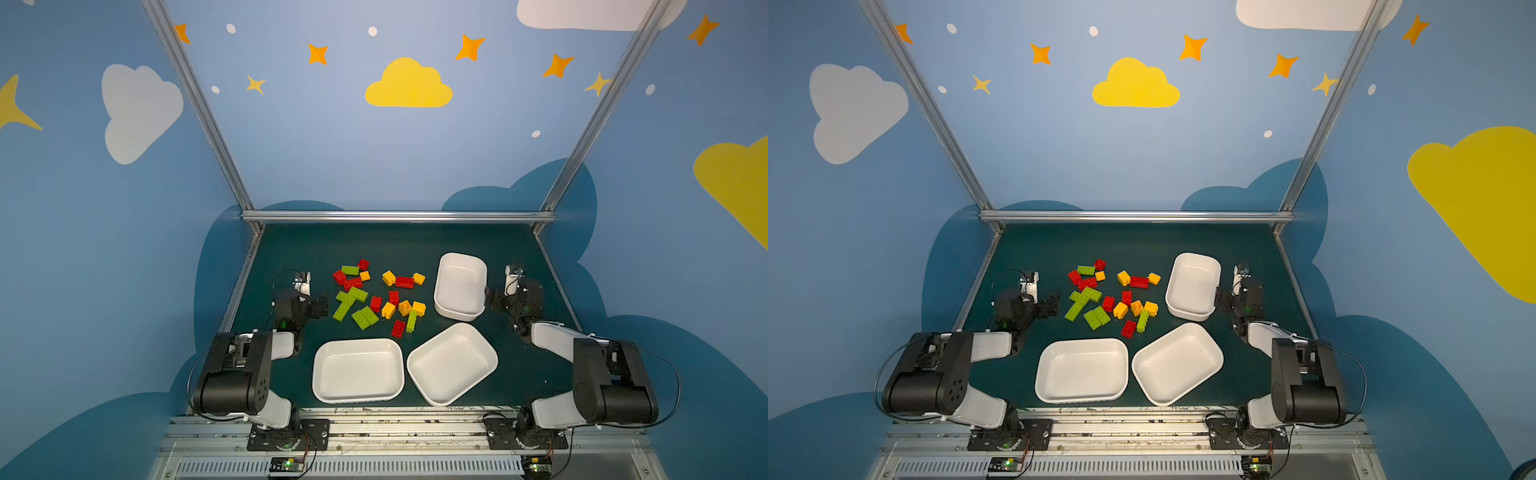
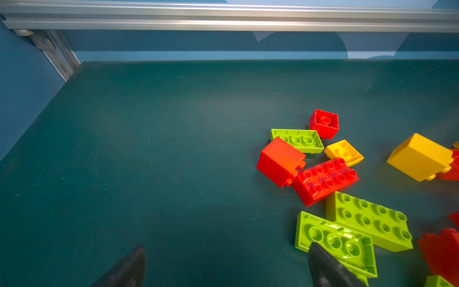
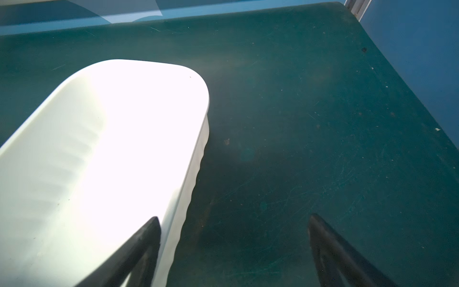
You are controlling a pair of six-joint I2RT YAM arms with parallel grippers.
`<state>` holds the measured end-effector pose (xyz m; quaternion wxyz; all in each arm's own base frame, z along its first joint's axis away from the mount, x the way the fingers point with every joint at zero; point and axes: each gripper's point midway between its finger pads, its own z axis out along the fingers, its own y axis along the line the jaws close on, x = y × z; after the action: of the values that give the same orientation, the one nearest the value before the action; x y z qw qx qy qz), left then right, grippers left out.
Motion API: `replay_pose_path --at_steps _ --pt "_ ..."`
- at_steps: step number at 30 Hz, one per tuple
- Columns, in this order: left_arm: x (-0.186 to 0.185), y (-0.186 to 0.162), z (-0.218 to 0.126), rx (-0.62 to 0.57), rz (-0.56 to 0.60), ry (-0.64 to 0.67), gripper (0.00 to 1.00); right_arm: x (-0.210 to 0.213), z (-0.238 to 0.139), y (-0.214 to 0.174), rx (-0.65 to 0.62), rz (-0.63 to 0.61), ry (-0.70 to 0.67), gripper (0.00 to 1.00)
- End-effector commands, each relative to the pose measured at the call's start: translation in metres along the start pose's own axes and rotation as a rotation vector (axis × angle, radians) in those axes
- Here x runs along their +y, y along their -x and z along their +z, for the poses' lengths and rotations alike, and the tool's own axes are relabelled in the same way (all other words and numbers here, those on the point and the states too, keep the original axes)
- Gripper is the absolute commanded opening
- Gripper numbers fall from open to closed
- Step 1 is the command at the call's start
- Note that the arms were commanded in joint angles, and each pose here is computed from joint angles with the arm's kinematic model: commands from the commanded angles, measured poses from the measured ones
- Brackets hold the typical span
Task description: Sort the legos into containers by color
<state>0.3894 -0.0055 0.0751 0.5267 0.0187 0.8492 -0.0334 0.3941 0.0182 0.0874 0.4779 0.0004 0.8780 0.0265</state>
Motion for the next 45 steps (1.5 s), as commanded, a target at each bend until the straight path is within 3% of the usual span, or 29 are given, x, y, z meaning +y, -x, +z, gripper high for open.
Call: replay_pose_path --at_steps 1,32,36,39,45 --pt "-0.001 0.009 0.001 -0.026 -0.004 -0.008 1.0 0.0 0.0 -0.003 0.0 0.003 0.003 0.91" --pt "0.0 0.009 0.0 -0.027 -0.007 -0.005 1.0 -0.001 0.0 -0.002 -0.003 0.006 0.005 0.91" --pt "-0.004 0.022 -0.003 -0.043 0.003 -0.027 1.0 -0.002 -0.007 0.004 -0.012 0.016 -0.007 0.91" --pt "-0.006 0.036 -0.01 0.02 -0.012 -0.02 1.0 0.001 -0.02 0.017 -0.017 0.01 0.008 0.91" --pt "0.004 0.061 -0.031 0.142 -0.149 0.085 1.0 0.015 -0.054 0.039 -0.045 0.014 0.083 0.91"
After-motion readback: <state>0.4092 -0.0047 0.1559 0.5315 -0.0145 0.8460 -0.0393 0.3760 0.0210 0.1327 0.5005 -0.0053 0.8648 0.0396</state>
